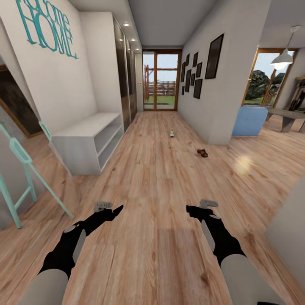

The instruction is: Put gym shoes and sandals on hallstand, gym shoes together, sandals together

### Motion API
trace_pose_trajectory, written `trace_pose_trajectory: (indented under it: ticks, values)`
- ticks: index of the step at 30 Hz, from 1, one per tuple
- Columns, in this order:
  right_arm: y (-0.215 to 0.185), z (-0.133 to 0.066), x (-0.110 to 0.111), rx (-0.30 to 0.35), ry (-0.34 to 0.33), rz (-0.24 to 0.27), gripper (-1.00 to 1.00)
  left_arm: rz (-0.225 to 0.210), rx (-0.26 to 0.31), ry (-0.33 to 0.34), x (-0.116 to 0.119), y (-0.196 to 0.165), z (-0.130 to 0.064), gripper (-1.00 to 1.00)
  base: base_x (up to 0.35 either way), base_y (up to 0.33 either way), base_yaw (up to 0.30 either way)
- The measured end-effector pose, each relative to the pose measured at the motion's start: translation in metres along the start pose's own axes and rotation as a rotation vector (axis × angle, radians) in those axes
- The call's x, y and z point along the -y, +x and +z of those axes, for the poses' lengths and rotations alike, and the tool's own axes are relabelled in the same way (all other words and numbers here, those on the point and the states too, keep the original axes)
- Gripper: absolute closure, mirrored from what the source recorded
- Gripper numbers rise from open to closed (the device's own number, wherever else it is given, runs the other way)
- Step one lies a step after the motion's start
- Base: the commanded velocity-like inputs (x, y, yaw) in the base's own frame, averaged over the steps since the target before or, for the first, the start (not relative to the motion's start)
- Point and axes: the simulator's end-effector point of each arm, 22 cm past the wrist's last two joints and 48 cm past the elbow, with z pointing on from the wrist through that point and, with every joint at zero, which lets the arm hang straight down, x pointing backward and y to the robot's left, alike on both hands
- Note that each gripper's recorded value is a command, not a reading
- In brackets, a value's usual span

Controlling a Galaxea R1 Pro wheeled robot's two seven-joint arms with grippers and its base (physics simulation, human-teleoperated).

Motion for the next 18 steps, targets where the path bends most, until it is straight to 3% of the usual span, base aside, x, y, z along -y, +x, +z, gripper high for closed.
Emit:
trace_pose_trajectory:
  ticks: [18]
  values:
    - [-0.0009, -0.0001, 0.0007, 0.002, 0.001, -0.001, -1.00, 0.001, 0.001, 0.000, 0.0001, -0.0005, 0.0001, -1.00, 0.349, 0.000, -0.011]
